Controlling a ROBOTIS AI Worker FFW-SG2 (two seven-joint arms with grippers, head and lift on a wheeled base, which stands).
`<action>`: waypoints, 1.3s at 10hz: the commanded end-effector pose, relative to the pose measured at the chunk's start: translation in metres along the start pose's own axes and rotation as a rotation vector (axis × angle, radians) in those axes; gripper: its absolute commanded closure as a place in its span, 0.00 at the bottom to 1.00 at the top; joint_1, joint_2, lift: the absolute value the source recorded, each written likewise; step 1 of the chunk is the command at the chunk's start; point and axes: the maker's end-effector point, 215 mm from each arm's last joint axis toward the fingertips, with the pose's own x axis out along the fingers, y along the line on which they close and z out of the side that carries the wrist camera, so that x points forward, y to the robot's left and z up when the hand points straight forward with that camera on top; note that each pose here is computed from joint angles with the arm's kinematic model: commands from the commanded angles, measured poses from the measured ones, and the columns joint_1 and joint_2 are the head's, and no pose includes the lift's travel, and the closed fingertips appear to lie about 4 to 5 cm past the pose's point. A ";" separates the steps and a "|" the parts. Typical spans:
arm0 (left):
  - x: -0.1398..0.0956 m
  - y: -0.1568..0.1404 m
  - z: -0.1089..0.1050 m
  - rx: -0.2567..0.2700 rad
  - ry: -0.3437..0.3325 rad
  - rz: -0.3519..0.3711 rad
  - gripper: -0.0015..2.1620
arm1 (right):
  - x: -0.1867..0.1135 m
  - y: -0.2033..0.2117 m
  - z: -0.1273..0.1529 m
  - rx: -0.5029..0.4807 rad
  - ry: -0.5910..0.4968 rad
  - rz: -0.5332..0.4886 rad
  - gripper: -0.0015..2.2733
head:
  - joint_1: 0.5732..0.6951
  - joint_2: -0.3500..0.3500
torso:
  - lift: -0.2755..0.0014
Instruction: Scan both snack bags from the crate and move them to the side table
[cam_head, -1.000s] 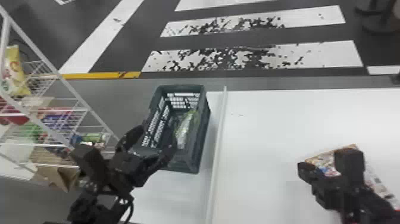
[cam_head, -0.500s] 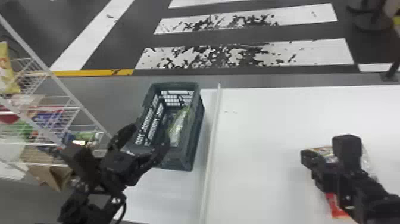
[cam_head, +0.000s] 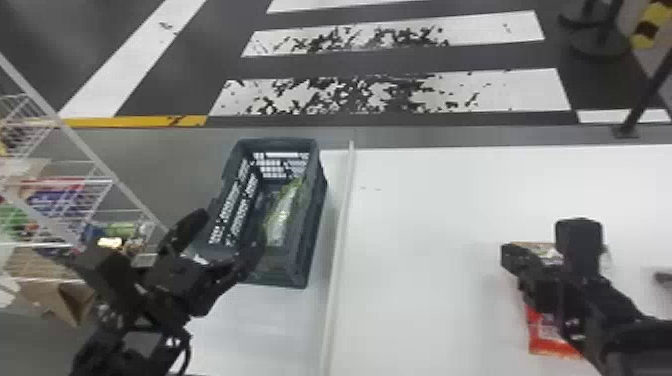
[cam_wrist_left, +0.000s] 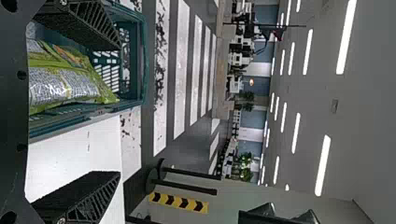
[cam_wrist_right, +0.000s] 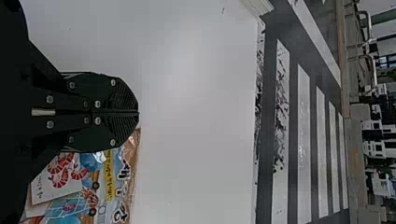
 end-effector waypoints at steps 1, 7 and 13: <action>0.000 0.000 0.000 0.000 -0.001 0.000 0.02 | -0.009 -0.005 -0.012 0.062 0.006 0.016 0.99 | 1.00 0.76 | 0.89; 0.006 -0.002 0.004 -0.003 -0.013 -0.003 0.02 | -0.098 -0.046 0.043 0.094 -0.213 -0.054 0.99 | 1.00 0.73 | 0.89; 0.009 -0.006 0.001 -0.008 -0.010 -0.014 0.02 | -0.093 -0.099 -0.027 0.104 -0.188 -0.142 0.99 | 1.00 0.52 | 0.89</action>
